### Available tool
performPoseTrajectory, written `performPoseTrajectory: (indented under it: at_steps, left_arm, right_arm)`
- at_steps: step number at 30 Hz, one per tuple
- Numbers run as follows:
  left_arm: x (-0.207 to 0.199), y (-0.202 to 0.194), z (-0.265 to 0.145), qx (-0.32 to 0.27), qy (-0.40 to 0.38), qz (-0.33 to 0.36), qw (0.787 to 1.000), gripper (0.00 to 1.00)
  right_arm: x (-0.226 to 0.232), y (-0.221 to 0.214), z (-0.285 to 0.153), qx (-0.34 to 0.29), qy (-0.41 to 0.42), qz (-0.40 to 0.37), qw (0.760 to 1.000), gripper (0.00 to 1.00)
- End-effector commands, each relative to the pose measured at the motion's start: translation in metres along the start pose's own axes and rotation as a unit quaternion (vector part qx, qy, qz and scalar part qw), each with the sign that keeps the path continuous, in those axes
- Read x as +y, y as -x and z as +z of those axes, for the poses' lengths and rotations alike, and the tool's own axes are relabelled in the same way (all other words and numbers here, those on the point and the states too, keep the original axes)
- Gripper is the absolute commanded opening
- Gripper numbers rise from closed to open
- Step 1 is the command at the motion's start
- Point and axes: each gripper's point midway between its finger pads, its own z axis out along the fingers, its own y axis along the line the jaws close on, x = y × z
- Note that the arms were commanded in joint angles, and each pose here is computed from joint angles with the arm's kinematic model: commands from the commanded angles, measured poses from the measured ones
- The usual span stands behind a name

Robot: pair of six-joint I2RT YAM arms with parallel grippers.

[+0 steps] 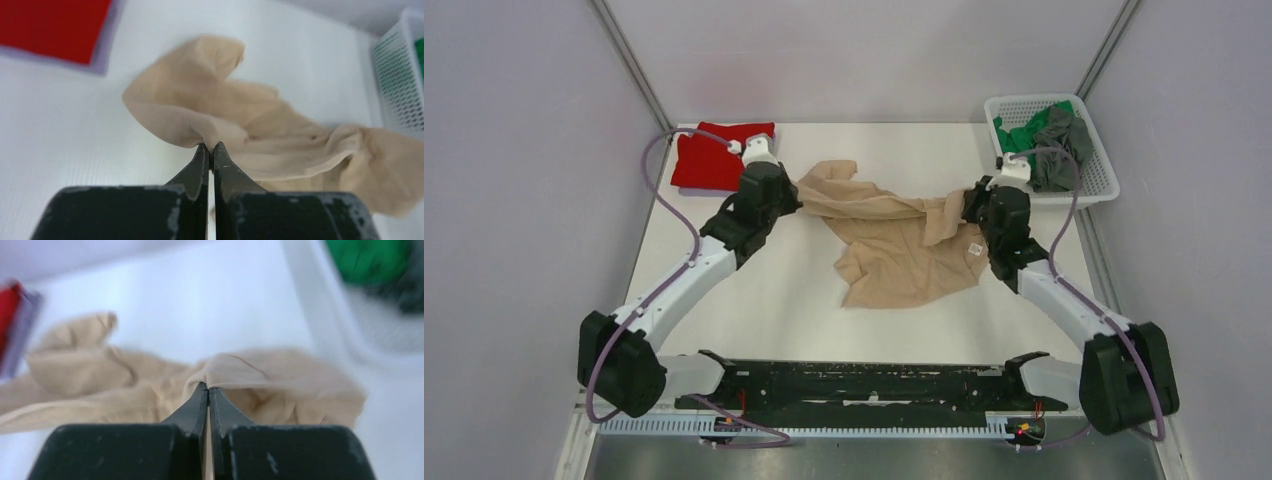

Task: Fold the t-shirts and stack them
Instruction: Flatten out the tshirt

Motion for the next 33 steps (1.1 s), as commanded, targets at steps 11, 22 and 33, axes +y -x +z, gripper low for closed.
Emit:
performPoseTrajectory:
  at_steps: [11,22,33]
  left_arm:
    - [-0.034,0.274,-0.232,-0.458,-0.1,-0.024,0.883,0.02]
    - [-0.015,0.299,-0.369,-0.526,-0.158,-0.019,0.835,0.02]
    - [-0.01,0.298,-0.419,-0.529,-0.185,-0.001,0.828,0.02]
  right_arm:
    - [0.032,0.32,-0.204,-0.437,0.04,-0.012,0.898,0.0]
    - [0.044,0.401,-0.337,-0.538,0.062,-0.075,0.837,0.0]
    - [0.052,0.435,-0.421,-0.6,0.09,-0.096,0.789,0.0]
